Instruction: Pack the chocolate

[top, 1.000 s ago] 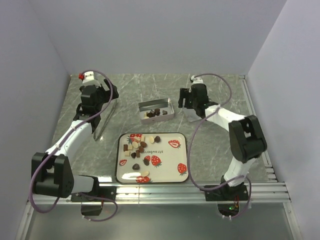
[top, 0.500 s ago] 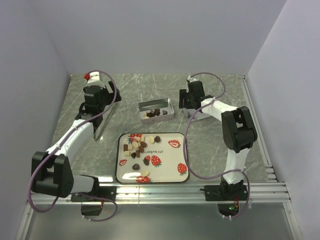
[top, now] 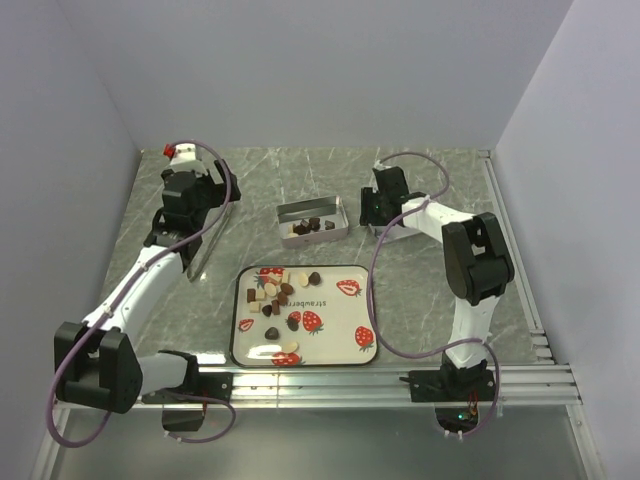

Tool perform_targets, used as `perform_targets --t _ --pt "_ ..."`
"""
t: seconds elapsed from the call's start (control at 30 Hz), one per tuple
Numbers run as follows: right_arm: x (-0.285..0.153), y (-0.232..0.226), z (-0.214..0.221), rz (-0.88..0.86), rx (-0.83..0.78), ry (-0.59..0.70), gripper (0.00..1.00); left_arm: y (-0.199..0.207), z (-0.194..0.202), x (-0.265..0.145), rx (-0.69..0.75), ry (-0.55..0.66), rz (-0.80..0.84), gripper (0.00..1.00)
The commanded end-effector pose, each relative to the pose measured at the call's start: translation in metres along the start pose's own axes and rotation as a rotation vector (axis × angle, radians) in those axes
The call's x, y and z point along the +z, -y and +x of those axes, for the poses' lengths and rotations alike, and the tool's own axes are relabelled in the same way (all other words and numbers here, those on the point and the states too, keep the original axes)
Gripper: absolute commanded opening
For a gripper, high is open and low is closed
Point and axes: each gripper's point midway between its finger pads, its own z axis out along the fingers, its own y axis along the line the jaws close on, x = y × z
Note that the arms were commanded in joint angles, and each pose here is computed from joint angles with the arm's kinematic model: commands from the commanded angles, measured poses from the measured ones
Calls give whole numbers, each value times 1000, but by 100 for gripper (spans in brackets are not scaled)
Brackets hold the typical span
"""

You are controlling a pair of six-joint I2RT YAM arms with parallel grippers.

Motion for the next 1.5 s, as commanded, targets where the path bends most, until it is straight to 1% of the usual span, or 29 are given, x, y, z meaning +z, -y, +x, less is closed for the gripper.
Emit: perform_targets --t 0.0,0.17,0.23,0.37,0.4,0.5,0.6,0.7,0.73,0.8,0.83,0.9,0.93,1.1,1.2,1.23,1.27,1.33,1.4,1.43,1.47 --pt "5 1 21 15 4 -62 55 0 -20 -7 -8 70 -10 99" --pt "11 -1 29 28 -8 -113 53 0 -30 -16 -33 113 -8 99" --pt "14 -1 35 33 -11 -139 49 -1 -34 -22 -38 126 -10 99" --pt "17 -3 39 29 -12 -166 33 -6 -41 -29 -55 160 -33 99" --pt "16 -2 39 31 -12 -170 19 -7 -42 -31 -56 165 -36 99" --pt "17 -4 39 26 -16 -170 0 -6 -44 -31 -63 161 -37 99" --pt "14 -7 35 5 -22 -154 0 -5 -45 -29 -73 153 -38 99" --pt "1 -9 23 -1 -37 -118 0 -3 -46 -28 -78 150 -29 99" --pt "-12 -12 10 -5 -39 -77 0 2 -45 -28 -79 146 -3 99" --pt "-26 -12 0 -7 -39 -26 0 8 -46 -30 -84 159 35 99" --pt "-43 -17 -11 -27 -39 21 0 13 -44 -30 -84 157 68 100" --pt "-60 -24 -25 -58 -41 79 0 17 -44 -31 -86 165 95 99" --pt "-77 -30 -37 -87 -44 122 0 20 -45 -31 -84 165 109 99" --pt "-125 -52 -67 -195 -62 236 0 31 -41 -32 -67 153 173 99" --pt "-162 -78 -83 -334 -92 311 0 40 -41 -36 -61 156 232 99" --pt "-180 -85 -91 -377 -98 351 0 44 -45 -38 -62 173 253 99" --pt "-194 -100 -94 -460 -119 371 0 46 -46 -40 -61 180 268 100" --pt "-223 -115 -102 -550 -139 424 0 54 -46 -45 -54 186 322 99" --pt "-250 -135 -104 -681 -181 457 0 61 -48 -51 -47 197 364 99" --pt "-266 -142 -105 -734 -185 473 0 68 -47 -55 -37 195 411 99" --pt "-279 -150 -109 -786 -202 507 0 73 -50 -61 -25 219 452 99"
